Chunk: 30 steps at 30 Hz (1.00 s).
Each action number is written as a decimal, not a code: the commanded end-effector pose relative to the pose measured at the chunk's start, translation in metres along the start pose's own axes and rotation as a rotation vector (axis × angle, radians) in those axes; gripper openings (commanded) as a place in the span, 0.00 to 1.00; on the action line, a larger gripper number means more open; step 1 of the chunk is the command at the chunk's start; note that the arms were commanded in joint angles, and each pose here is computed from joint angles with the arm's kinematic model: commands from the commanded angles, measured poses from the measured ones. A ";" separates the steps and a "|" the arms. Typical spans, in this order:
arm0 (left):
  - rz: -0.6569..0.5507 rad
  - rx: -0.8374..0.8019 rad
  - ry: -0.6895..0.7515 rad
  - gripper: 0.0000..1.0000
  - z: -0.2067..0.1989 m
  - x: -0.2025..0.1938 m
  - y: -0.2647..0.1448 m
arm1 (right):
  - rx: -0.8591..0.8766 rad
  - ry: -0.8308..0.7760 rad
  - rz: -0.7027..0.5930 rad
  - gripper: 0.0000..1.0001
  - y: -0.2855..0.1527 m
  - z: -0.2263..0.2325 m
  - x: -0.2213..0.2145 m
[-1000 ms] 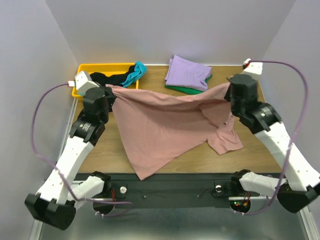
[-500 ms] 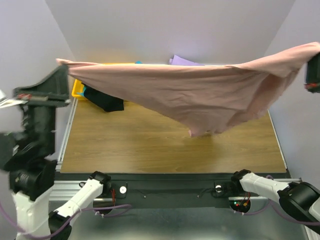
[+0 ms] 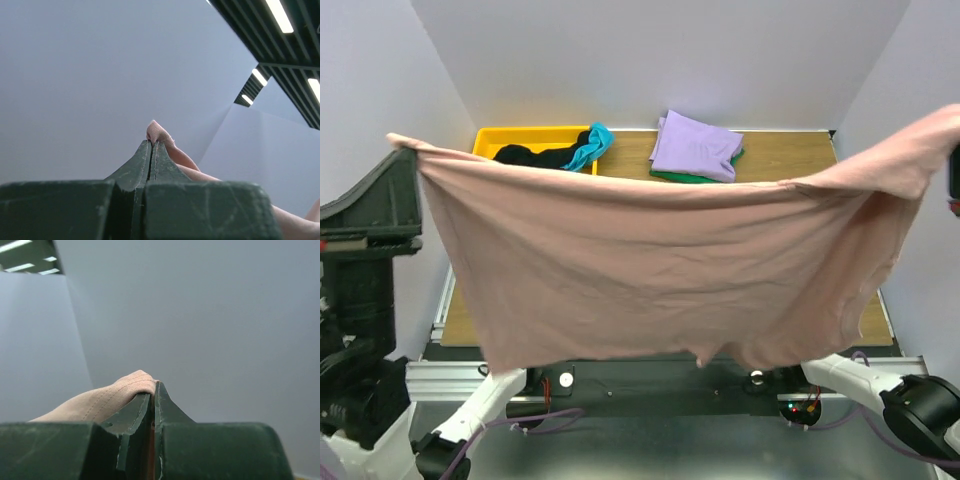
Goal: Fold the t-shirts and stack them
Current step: Flatten the tshirt out
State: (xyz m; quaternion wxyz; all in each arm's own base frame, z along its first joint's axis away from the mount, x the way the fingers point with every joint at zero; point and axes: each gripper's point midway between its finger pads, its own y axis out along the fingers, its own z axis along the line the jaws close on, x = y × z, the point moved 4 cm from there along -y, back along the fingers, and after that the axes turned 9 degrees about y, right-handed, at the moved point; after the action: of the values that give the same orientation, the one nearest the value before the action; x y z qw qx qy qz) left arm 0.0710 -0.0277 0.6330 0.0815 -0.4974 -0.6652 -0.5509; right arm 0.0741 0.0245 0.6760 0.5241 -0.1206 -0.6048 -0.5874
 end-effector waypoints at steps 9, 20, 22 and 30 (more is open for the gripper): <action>0.351 0.421 0.086 0.00 0.139 -0.247 0.045 | -0.884 -0.451 0.357 0.01 0.059 -0.148 -0.231; 0.795 0.598 0.209 0.00 0.253 -0.495 0.008 | -0.979 -0.433 0.722 0.01 0.032 -0.266 -0.448; 0.824 0.597 0.210 0.00 0.257 -0.511 0.021 | -1.008 -0.454 0.809 0.01 0.028 -0.291 -0.487; 0.887 0.674 0.257 0.00 0.287 -0.563 0.026 | -1.093 -0.447 0.871 0.01 0.031 -0.342 -0.543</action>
State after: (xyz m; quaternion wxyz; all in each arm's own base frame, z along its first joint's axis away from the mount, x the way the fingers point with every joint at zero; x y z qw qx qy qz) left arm 0.4733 -0.1228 0.1332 0.5654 -0.6299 -0.4663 -0.2569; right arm 0.4676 0.0046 0.1497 0.4431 -0.7643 -0.2017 -0.4229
